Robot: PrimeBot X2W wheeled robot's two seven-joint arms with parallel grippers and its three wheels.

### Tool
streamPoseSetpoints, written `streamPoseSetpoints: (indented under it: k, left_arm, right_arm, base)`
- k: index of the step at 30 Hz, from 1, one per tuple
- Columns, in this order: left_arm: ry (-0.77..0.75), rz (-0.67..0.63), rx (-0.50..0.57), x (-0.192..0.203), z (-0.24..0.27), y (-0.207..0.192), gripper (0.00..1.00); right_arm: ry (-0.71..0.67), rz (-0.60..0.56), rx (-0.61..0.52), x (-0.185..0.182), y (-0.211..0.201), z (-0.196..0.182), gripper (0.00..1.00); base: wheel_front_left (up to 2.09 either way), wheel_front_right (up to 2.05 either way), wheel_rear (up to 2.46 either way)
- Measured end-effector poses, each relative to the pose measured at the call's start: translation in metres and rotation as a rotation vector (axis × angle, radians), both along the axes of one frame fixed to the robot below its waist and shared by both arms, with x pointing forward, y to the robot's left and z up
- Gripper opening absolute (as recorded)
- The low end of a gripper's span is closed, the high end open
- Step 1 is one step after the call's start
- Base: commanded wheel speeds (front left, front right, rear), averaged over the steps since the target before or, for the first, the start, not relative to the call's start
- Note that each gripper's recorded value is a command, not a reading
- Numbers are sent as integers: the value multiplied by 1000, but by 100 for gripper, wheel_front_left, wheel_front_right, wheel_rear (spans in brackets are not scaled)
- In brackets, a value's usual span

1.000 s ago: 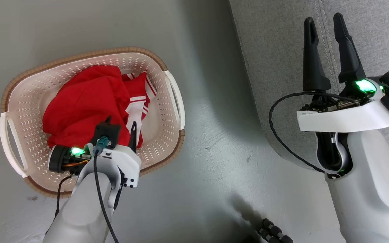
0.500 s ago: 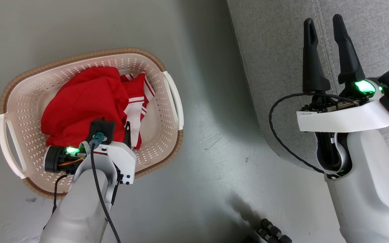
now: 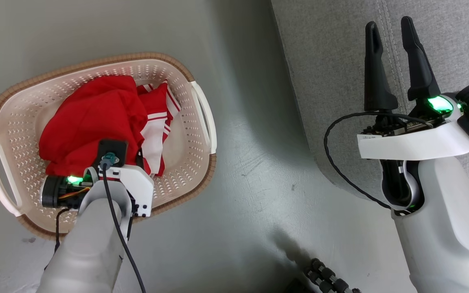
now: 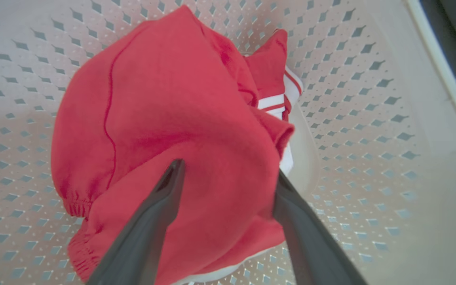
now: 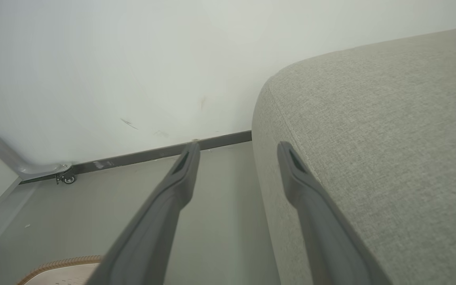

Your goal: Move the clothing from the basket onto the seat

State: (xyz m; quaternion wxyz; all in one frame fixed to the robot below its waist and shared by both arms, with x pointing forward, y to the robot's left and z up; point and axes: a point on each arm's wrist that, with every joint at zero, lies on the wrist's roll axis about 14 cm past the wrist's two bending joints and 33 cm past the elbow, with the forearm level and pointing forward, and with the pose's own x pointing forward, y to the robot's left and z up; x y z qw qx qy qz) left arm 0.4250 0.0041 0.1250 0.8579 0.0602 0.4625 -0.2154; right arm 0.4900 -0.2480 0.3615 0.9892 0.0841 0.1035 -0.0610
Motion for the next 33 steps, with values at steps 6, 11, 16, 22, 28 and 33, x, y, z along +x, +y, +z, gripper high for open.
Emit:
streamPoseSetpoints:
  k: [6, 11, 16, 22, 28, 33]
  left_arm:
    - [-17, 20, 19, 11, -3, 4, 0]
    - [-32, 33, 17, 14, -2, 7, 0]
    - [-61, 47, 7, 19, 4, 8, 0]
    - [-101, 58, -4, 27, 13, 9, 0]
    - [-144, 61, -13, 37, 25, 10, 0]
    - [-192, 58, -16, 48, 37, 15, 0]
  right_arm:
    - [14, -1, 0, -1, 0, -6, 100]
    - [14, 5, 5, 0, 2, -7, 100]
    - [3, 4, 14, 2, 3, -4, 100]
    - [-12, 1, 29, 3, 4, 1, 100]
    - [-20, -3, 40, 3, 5, 6, 100]
    - [-39, -3, 42, 3, 5, 14, 100]
  base:
    - [0, 0, 0]
    - [0, 0, 0]
    - [0, 0, 0]
    - [0, 0, 0]
    - [0, 0, 0]
    - [0, 0, 0]
